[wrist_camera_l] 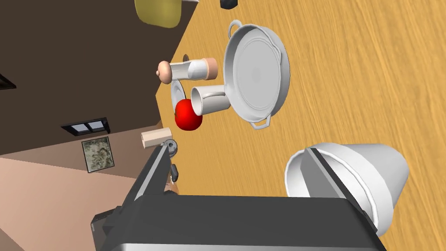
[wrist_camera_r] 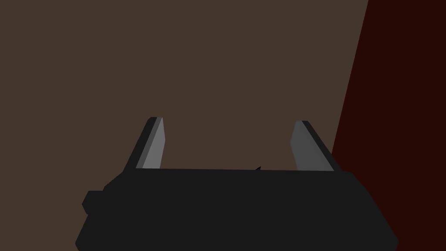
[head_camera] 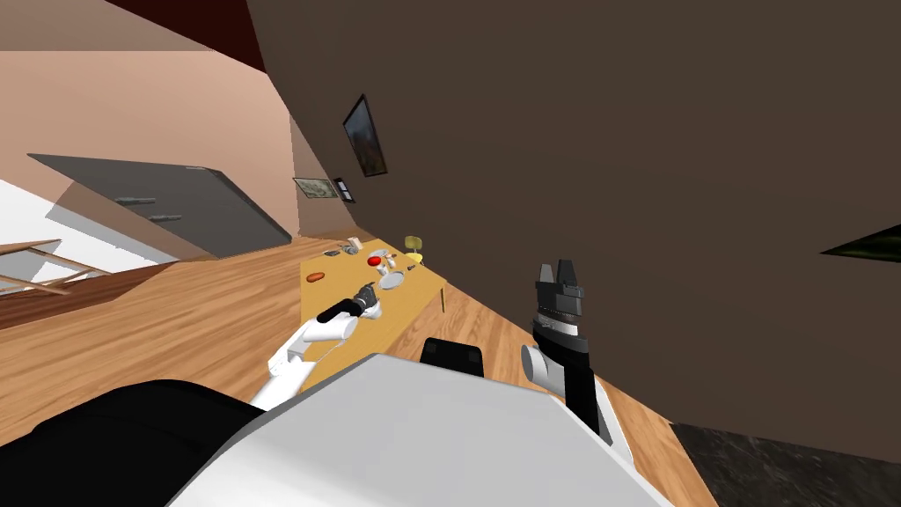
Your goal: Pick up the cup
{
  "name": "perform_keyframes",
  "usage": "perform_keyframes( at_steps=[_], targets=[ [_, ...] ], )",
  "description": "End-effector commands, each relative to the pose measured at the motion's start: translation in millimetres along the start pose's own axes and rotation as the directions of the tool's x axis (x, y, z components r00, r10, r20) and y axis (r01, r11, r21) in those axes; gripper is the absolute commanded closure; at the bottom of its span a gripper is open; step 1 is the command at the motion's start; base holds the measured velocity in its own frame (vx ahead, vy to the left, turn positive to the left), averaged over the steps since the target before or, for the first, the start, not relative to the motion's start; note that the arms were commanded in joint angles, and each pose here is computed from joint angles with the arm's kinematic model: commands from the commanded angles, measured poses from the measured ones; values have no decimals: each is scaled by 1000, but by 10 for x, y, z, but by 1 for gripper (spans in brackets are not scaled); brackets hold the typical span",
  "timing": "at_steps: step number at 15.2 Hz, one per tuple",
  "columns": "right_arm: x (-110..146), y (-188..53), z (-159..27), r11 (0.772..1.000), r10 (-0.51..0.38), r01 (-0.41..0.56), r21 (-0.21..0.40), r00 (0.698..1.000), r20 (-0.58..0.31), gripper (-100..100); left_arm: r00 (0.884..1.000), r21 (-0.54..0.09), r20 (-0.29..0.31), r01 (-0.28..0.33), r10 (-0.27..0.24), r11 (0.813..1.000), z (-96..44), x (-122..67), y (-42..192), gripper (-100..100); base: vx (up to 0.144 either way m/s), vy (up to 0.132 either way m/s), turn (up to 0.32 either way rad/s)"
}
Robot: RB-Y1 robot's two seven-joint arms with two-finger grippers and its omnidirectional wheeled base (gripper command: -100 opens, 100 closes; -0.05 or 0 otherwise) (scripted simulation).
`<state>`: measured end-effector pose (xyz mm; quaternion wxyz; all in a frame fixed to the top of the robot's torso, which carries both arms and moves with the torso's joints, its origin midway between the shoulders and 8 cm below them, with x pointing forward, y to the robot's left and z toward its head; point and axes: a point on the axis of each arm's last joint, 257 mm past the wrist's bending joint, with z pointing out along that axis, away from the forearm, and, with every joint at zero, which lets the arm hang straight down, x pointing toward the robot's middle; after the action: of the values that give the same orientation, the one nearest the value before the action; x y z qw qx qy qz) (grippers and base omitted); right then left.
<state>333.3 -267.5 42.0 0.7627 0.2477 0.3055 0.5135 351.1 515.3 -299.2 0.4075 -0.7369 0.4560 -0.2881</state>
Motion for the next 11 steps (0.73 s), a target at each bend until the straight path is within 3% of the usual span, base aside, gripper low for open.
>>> perform_keyframes(
  at_steps=[1, 2, 3, 6, 7, 9, 10, 11],
  targets=[
    [0, 0, 0, 1000, 0, 0, 0, 1000, 0, 0, 999, -49, 28, 26, -24, 998, 3, -113, 126, -100, 28, -4, -108],
    [0, 0, 0, 1000, 0, 0, 0, 1000, 0, 0, 999, -62, 33, 26, -24, 998, 1, -124, 160, -100, 22, 0, -33],
    [0, 0, 0, 1000, 0, 0, 0, 1000, 0, 0, 996, -97, 63, 64, -58, 993, 6, -282, 252, -100, 28, -5, -74],
    [0, 0, 0, 1000, 0, 0, 0, 1000, 0, 0, 996, -130, 75, 66, -56, 989, -6, -309, 340, -100, 20, -1, -37],
    [0, 0, 0, 1000, 0, 0, 0, 1000, 0, 0, 990, -166, 107, 106, -89, 980, -15, -461, 443, -100, 17, -1, -55],
    [0, 0, 0, 1000, 0, 0, 0, 1000, 0, 0, 989, -194, 118, 109, -87, 975, -31, -481, 516, -100, 21, -2, -62],
    [0, 0, 0, 1000, 0, 0, 0, 1000, 0, 0, 982, -222, 149, 150, -119, 963, -48, -620, 605, -100, 26, -2, -104],
    [0, 0, 0, 1000, 0, 0, 0, 1000, 0, 0, 981, -241, 157, 153, -117, 958, -64, -633, 657, -100, 31, 0, -93]
  ],
)
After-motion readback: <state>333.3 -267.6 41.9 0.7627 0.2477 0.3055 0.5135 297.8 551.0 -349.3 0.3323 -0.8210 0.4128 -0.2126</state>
